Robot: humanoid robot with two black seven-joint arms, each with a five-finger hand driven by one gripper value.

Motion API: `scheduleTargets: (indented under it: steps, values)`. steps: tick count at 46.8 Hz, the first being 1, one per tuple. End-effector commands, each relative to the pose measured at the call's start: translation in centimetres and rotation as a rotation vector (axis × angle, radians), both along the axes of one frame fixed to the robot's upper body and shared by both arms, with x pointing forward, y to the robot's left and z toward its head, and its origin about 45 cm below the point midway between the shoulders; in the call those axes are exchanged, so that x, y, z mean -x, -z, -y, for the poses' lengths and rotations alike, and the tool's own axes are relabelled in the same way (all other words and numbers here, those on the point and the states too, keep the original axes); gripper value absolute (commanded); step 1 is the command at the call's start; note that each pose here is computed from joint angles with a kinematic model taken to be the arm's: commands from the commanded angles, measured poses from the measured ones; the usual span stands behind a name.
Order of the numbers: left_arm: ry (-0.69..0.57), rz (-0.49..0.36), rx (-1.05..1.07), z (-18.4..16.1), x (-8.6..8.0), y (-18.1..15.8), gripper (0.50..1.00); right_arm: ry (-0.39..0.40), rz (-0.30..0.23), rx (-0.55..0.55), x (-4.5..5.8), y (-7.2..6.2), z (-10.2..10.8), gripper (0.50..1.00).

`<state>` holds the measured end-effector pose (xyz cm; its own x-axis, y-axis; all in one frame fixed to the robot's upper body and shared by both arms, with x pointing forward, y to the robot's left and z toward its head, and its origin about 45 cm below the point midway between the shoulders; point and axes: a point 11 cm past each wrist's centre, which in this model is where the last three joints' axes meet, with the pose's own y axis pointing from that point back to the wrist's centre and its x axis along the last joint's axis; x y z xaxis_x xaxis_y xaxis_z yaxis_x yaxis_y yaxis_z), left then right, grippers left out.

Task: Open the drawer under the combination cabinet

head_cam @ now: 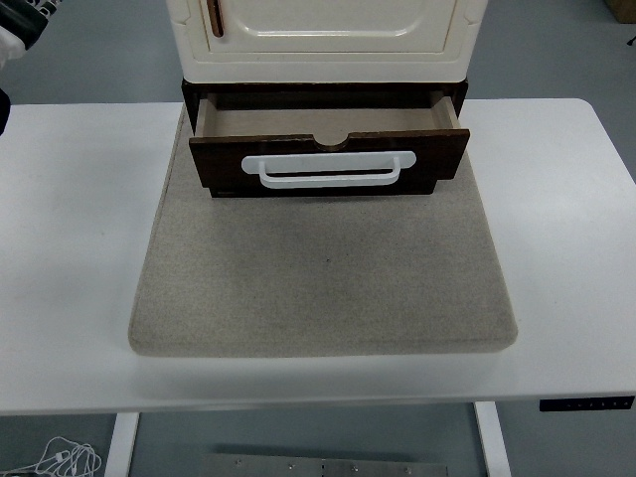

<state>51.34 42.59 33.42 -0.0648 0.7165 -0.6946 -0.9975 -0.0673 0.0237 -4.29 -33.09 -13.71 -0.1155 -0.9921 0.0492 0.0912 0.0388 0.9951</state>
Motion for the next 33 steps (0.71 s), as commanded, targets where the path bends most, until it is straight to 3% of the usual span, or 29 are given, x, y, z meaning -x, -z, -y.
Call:
scheduleTargets:
  steps: [1,16,33]
  values:
    - [0.014,-0.002,0.033,1.4,-0.3,0.9,1.0,0.001,0.0,0.0,0.0,0.0,0.0,0.926]
    - [0.033,-0.031,0.112,3.4,-0.2,3.5,1.0,0.002,0.0,-0.002,0.0,0.0,0.0,0.926]
    - [0.065,0.001,0.158,6.9,-0.7,4.7,1.0,0.002,-0.003,-0.002,0.0,0.0,0.0,0.926]
